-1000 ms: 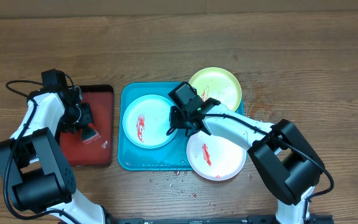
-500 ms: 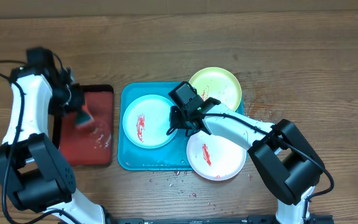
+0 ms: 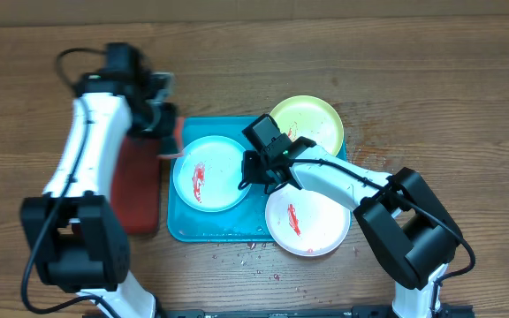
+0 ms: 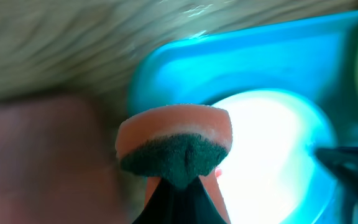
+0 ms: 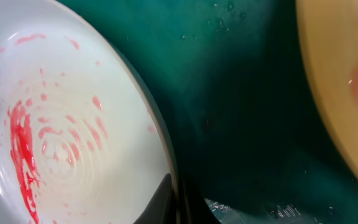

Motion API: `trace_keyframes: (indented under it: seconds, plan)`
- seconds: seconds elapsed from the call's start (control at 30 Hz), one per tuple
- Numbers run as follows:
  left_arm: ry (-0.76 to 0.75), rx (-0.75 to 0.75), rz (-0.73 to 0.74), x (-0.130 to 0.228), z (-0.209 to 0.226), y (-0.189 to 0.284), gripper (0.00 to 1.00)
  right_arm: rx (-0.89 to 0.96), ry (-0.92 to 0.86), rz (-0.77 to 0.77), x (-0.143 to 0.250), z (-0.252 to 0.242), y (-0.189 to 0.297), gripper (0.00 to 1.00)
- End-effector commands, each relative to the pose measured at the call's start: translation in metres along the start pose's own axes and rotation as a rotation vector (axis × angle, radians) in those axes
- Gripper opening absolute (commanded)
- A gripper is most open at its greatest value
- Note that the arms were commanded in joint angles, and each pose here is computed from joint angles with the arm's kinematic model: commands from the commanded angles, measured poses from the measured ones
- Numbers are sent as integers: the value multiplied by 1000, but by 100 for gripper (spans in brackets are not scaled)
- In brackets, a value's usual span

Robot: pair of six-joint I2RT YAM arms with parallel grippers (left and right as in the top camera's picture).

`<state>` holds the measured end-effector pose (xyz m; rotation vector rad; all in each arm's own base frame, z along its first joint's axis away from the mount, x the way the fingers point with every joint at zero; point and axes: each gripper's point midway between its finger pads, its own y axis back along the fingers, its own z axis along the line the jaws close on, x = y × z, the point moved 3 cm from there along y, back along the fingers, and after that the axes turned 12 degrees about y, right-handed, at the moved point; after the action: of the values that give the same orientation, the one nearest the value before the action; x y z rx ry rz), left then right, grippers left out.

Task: Clean dirty plates on tray and stack at the side
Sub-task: 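Carry the sponge with left gripper over the light blue plate, then scrub the light blue plate with the sponge while right gripper holds it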

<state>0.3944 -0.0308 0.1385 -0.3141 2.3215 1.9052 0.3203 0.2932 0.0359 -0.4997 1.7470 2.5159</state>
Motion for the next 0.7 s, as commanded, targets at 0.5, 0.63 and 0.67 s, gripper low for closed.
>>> trace_keyframes:
  seconds: [0.5,0.63,0.67]
  plan:
    - [-124,-50,166,93,-31,-84,4,-64,-23,76,7,-2,-4,4]
    - [-181,161,263,116,-70,-80,4,-59,-24,76,7,-3,-4,4]
    - [-202,235,284,121,-82,-77,4,-60,-24,75,7,-3,-4,4]
